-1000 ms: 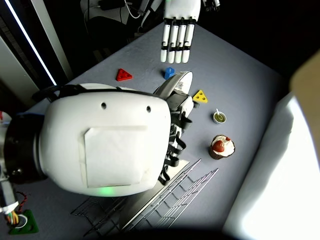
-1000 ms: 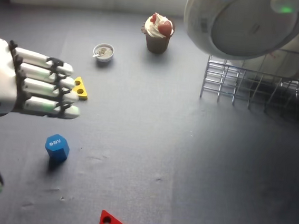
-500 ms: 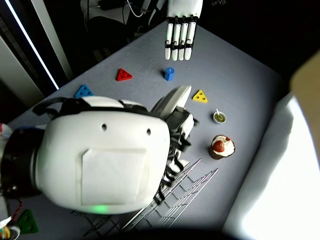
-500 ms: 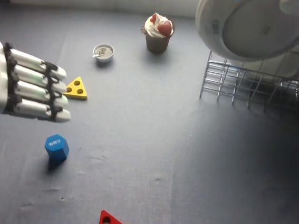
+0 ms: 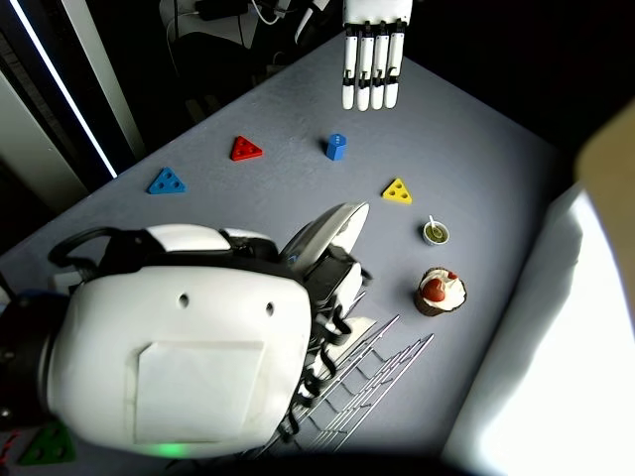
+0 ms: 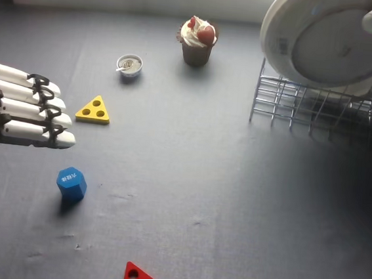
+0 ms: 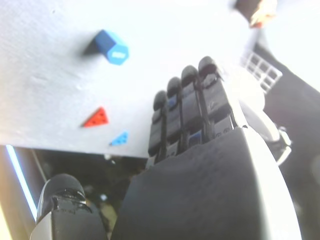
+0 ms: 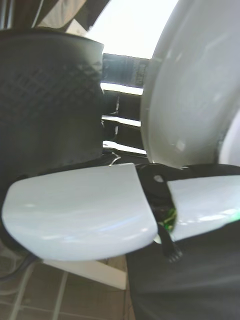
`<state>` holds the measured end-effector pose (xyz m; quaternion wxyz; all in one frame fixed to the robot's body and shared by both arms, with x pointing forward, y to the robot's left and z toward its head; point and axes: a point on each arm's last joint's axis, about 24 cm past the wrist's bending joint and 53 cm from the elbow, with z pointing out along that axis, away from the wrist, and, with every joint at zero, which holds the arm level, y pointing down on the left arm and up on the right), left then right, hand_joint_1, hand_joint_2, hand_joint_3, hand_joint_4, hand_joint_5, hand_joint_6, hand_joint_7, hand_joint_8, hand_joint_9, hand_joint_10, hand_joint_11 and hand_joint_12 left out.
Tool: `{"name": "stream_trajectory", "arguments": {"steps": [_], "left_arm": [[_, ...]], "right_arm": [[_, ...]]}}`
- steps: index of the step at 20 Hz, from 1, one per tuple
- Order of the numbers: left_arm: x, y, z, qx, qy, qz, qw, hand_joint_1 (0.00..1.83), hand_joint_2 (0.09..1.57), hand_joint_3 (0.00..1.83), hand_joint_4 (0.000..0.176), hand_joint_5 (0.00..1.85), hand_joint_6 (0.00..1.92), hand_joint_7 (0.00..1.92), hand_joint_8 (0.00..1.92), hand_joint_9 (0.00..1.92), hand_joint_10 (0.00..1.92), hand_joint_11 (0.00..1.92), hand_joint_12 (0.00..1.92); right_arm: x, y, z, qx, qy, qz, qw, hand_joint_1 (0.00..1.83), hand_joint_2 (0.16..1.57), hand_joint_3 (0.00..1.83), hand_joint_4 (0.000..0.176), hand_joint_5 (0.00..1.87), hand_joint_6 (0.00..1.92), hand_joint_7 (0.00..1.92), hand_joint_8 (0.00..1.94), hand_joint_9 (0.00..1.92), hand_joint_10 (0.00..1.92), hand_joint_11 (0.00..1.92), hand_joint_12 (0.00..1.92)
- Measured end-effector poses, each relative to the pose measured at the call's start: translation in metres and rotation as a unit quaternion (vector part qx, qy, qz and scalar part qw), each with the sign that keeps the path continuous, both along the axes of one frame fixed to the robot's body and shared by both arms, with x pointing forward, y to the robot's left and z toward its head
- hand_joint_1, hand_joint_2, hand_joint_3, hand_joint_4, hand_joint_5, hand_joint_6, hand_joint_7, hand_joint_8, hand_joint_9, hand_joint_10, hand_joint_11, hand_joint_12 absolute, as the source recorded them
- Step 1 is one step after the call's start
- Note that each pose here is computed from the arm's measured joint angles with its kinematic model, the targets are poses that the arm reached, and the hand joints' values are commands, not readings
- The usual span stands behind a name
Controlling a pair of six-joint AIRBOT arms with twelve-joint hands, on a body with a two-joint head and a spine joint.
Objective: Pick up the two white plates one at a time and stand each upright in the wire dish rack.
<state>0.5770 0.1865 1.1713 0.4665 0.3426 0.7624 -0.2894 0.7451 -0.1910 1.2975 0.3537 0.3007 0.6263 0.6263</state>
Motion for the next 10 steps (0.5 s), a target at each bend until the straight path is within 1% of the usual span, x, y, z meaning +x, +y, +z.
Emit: {"name": "stream_trajectory", "arguments": {"steps": [1,2,3,5,8,10], "left_arm": [[-0.001,-0.001,-0.001,0.001,0.0,0.0,1.0,0.06,0.88,0.0,0.0,0.15,0.01,0.18,0.01,0.17,0.01,0.14,0.01],[-0.002,-0.003,-0.001,0.003,0.0,-0.002,1.0,0.04,0.88,0.0,0.0,0.16,0.01,0.2,0.02,0.18,0.02,0.16,0.02],[-0.002,-0.003,-0.002,0.003,0.0,-0.003,1.0,0.07,0.88,0.0,0.0,0.17,0.01,0.2,0.02,0.19,0.01,0.16,0.02],[-0.001,-0.002,-0.002,0.004,-0.001,0.0,1.0,0.04,0.88,0.0,0.0,0.15,0.0,0.16,0.0,0.14,0.0,0.14,0.01],[-0.001,-0.002,-0.002,0.006,-0.002,0.0,1.0,0.04,0.88,0.0,0.0,0.13,0.0,0.15,0.0,0.13,0.0,0.13,0.01],[-0.002,-0.002,-0.003,0.009,-0.003,-0.003,0.9999,0.07,0.88,0.0,0.0,0.13,0.0,0.15,0.0,0.13,0.0,0.12,0.0]], "right_arm": [[-0.001,-0.001,-0.001,-0.003,0.0,0.0,1.0,1.5,1.02,0.0,0.0,0.98,0.85,1.21,0.4,1.29,0.41,1.0,1.32],[-0.001,-0.004,-0.006,-0.005,0.005,0.0,1.0,1.5,1.02,0.0,0.0,1.0,0.83,1.21,0.39,1.31,0.39,1.01,1.3],[-0.002,-0.005,-0.008,-0.009,0.006,0.0,0.9999,1.5,1.02,0.0,0.0,0.98,0.84,1.22,0.39,1.32,0.37,1.01,1.31],[-0.003,-0.008,-0.015,-0.015,0.012,-0.001,0.9998,1.5,1.02,0.0,0.0,1.01,0.83,1.21,0.38,1.32,0.38,1.0,1.33],[-0.004,-0.009,-0.019,-0.013,0.016,0.002,0.9998,1.5,1.02,0.0,0.0,1.02,0.85,1.21,0.36,1.3,0.4,1.0,1.31],[-0.005,-0.008,-0.022,-0.012,0.021,0.005,0.9997,1.5,1.02,0.0,0.0,1.02,0.84,1.21,0.38,1.31,0.38,0.99,1.32]]}}
